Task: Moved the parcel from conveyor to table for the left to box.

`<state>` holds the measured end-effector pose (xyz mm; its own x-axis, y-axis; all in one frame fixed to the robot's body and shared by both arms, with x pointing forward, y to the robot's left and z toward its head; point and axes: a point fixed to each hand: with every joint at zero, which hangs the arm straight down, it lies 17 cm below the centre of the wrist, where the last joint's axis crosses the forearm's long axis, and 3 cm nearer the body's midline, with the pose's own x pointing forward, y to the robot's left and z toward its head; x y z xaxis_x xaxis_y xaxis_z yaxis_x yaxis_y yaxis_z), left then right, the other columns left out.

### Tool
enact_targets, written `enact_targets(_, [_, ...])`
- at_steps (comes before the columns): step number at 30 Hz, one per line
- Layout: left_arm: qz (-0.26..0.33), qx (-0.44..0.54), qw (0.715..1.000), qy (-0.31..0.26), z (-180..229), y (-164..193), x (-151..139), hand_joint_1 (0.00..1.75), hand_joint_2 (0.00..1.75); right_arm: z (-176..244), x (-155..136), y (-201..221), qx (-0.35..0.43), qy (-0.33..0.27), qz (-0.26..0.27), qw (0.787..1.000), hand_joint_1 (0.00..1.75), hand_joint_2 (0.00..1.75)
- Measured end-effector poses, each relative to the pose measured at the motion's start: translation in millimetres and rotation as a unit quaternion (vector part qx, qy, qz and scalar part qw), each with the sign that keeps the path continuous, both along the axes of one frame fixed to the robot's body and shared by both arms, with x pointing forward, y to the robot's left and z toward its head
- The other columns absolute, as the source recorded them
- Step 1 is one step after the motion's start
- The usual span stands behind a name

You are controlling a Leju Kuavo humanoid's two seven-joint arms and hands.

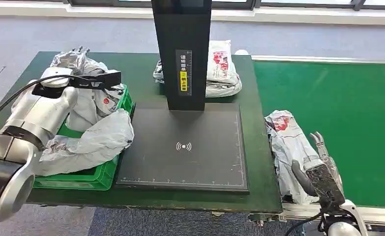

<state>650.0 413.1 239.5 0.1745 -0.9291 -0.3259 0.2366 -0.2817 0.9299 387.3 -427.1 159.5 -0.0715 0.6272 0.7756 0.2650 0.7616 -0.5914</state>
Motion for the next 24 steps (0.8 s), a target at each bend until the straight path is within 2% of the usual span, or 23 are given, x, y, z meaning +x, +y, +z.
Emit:
enact_targets(5, [0.049,0.087,0.993,-0.067,28.6,33.7,-3.6,0.0,0.0,-1.9,5.6,3.1,-0.001,0.002,0.005,1.0,0.0,1.75])
enact_targets(8, [0.079,0.148,0.98,-0.11,40.2,64.6,-16.2,0.0,0.0,0.0,19.3,10.1,-0.001,-0.002,0.012,1.0,0.0,1.75])
enact_targets(11, [0.105,0.168,0.971,-0.133,42.0,85.7,-28.8,0.0,0.0,2.6,27.7,13.9,-0.002,-0.005,0.013,1.0,0.0,1.75])
enact_targets(19, [0.111,0.191,0.966,-0.133,46.8,105.9,-36.1,0.0,0.0,0.8,42.8,16.6,0.003,-0.002,0.017,1.0,0.0,1.75])
enact_targets(24, [0.102,0.197,0.967,-0.127,50.7,110.1,-33.9,0.0,0.0,-0.1,41.6,9.6,0.005,-0.005,0.014,1.0,0.0,1.75])
